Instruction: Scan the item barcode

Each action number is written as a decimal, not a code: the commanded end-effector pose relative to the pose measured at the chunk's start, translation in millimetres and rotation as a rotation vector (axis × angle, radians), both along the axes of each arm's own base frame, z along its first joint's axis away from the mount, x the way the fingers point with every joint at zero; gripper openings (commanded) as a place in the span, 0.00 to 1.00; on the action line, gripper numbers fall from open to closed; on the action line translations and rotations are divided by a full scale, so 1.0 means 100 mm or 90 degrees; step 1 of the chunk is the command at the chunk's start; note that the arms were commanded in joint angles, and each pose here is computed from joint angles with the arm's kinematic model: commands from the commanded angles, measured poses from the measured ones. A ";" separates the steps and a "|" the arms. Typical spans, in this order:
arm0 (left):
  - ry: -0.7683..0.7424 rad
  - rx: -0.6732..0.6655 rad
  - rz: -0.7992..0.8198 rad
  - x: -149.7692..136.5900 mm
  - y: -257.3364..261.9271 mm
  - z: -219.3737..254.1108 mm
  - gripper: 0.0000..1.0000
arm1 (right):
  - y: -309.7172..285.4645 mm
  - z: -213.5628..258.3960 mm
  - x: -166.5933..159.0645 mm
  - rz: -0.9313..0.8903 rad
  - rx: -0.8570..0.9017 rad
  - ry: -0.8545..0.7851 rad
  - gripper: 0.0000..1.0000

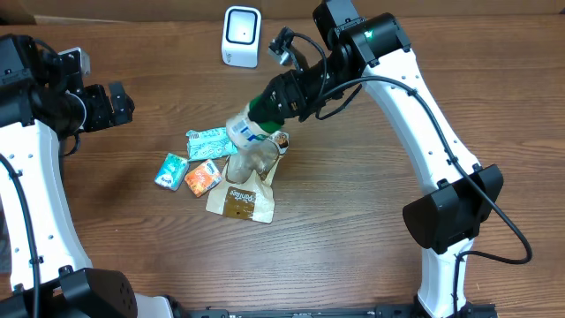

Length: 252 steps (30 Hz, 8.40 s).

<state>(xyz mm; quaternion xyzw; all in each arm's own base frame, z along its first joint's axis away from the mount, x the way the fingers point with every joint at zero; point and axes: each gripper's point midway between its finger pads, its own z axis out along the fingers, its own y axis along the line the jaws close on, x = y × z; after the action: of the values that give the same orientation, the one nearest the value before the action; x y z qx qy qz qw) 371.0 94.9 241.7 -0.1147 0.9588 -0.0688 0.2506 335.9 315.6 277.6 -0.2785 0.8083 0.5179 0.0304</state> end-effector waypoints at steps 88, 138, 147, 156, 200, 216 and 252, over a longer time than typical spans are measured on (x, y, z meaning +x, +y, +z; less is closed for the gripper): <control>-0.008 0.008 -0.017 0.00 -0.01 0.03 1.00 | -0.22 1.15 1.78 -0.415 -0.208 -0.740 0.53; -0.008 0.008 -0.017 0.00 -0.01 0.03 1.00 | -3.64 -2.17 0.48 -0.687 -0.694 0.095 0.84; -0.008 0.008 -0.017 0.00 -0.01 0.03 1.00 | -3.52 -1.63 0.66 -0.685 -0.649 0.077 1.00; -0.008 0.008 -0.017 0.00 -0.01 0.03 1.00 | -2.58 -0.98 0.66 -0.568 -0.493 0.074 1.00; -0.008 0.008 -0.017 0.00 -0.01 0.03 1.00 | 0.17 -2.60 -0.29 -0.409 -0.254 0.131 0.73; -0.008 0.008 -0.017 0.00 -0.01 0.03 1.00 | 0.32 -2.95 -0.41 -0.364 -0.246 0.203 0.18; -0.008 0.008 -0.017 0.00 -0.01 0.03 1.00 | -0.24 -2.06 -0.30 -0.034 -0.457 -0.209 0.06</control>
<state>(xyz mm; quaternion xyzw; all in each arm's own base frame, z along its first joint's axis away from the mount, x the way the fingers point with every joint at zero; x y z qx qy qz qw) 371.0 94.9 241.7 -0.1147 0.9588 -0.0688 0.2506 303.8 292.9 72.5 -0.3212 0.9317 0.1553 0.0690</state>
